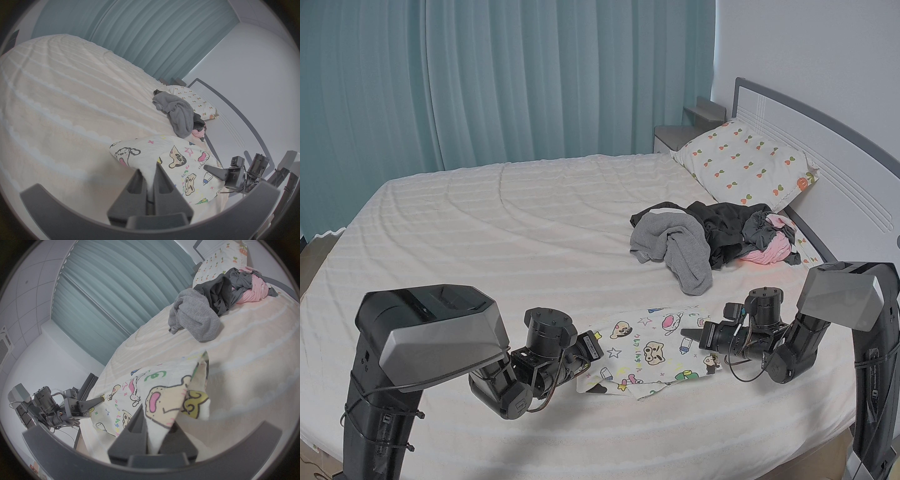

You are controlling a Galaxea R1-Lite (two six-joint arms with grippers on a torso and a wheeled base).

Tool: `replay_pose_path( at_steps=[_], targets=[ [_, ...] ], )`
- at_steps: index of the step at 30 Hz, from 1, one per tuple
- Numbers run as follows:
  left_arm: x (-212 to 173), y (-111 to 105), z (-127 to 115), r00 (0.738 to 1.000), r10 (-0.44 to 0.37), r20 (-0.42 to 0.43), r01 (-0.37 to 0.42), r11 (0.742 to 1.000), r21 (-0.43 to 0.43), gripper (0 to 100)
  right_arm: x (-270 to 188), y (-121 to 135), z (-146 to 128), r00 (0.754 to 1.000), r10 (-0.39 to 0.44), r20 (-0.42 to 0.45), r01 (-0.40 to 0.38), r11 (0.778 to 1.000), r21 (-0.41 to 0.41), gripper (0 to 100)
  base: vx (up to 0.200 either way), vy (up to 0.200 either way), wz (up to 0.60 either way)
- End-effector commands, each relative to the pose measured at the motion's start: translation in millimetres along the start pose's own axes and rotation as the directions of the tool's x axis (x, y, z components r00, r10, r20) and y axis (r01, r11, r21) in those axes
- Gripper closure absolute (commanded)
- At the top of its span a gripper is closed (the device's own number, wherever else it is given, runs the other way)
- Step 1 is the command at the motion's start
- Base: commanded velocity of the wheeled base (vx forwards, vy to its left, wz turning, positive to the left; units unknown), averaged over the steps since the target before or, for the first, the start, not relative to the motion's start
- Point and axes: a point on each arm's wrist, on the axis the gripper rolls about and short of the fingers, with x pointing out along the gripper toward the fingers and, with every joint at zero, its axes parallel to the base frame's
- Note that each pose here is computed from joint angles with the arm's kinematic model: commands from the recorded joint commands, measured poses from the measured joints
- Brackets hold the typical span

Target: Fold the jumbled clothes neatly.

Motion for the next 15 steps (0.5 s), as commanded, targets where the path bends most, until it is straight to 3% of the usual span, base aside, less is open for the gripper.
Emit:
replay_pose_path(
  at_steps=[1,9,10,11,15],
  targets=[
    [12.4,15.4,-13.5,0.999,0.042,-0.026,-0.042,0.999,0.006,100,7.3,-7.4,-8.5,1.000,-0.011,-0.025,0.012,1.000,0.012,100,0.000,0.000,0.00],
    [16.5,16.5,-14.5,0.998,0.063,-0.018,-0.063,0.998,0.016,100,12.7,-15.9,-15.8,0.998,-0.029,-0.047,0.030,0.999,0.025,100,0.000,0.000,0.00],
    [16.5,17.0,-15.0,0.997,0.067,-0.023,-0.067,0.998,0.017,0,12.9,-16.1,-16.0,0.998,-0.031,-0.050,0.032,0.999,0.029,100,0.000,0.000,0.00],
    [16.8,17.2,-15.2,0.997,0.074,-0.027,-0.073,0.997,0.018,0,13.0,-16.8,-17.0,0.997,-0.039,-0.060,0.041,0.999,0.033,0,0.000,0.000,0.00],
    [16.8,17.9,-15.0,0.995,0.095,-0.010,-0.095,0.995,0.021,0,14.1,-17.3,-13.5,0.996,-0.075,-0.040,0.077,0.997,0.031,0,0.000,0.000,0.00]
  ],
)
